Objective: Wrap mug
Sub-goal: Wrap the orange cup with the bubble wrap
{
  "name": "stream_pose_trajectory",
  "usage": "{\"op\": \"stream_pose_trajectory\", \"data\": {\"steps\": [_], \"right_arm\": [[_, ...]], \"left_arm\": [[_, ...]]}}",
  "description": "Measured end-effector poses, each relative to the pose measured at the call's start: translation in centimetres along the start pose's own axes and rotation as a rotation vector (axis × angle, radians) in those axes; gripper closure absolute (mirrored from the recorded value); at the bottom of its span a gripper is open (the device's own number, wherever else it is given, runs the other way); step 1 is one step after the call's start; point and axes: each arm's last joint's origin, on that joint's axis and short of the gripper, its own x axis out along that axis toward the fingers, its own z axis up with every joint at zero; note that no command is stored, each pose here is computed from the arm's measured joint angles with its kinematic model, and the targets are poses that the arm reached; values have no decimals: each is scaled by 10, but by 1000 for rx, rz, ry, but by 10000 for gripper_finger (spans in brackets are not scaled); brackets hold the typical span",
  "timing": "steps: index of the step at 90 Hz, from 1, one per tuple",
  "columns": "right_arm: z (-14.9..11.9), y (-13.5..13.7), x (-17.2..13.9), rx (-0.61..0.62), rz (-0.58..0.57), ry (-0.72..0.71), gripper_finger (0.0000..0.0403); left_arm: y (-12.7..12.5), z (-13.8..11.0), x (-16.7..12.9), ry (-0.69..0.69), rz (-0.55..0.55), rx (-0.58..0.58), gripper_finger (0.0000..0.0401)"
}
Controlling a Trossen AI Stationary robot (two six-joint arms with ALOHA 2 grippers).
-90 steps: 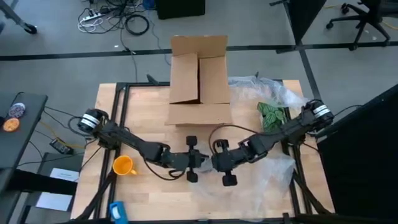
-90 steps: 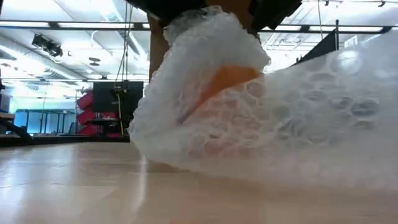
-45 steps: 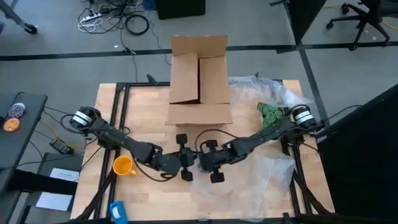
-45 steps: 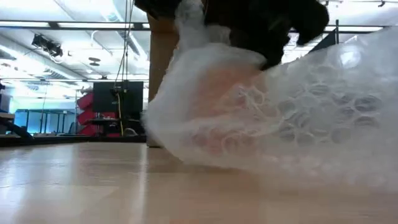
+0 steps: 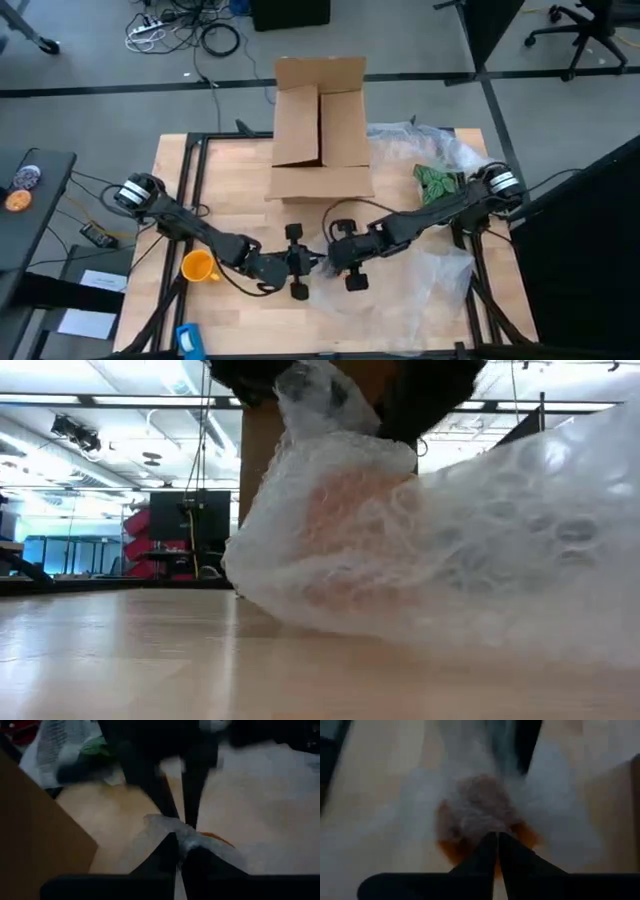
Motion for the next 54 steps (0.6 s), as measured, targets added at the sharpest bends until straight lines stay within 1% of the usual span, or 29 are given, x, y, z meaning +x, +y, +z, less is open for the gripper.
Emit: {"op": "stream_pose_trajectory", "data": {"steps": [4, 15, 20, 26, 38, 54], "right_arm": [[0, -1, -12, -2, -22, -11, 403], [2, -7, -43, 9, -110, -69, 403], [4, -10, -52, 27, -145, -106, 403], [6, -10, -54, 34, -140, -121, 403], [5, -5, -33, 26, -76, -82, 403], [1, 1, 21, 1, 8, -11, 403]], "left_arm": [[-3, -1, 5, -16, -22, 4, 401], [-11, -4, 16, -72, -124, 17, 401], [-12, -6, 18, -65, -136, 20, 401], [-11, -7, 20, -58, -128, 21, 401], [-11, -7, 20, -60, -118, 43, 401], [-11, -5, 18, -69, -113, 62, 392]]}}
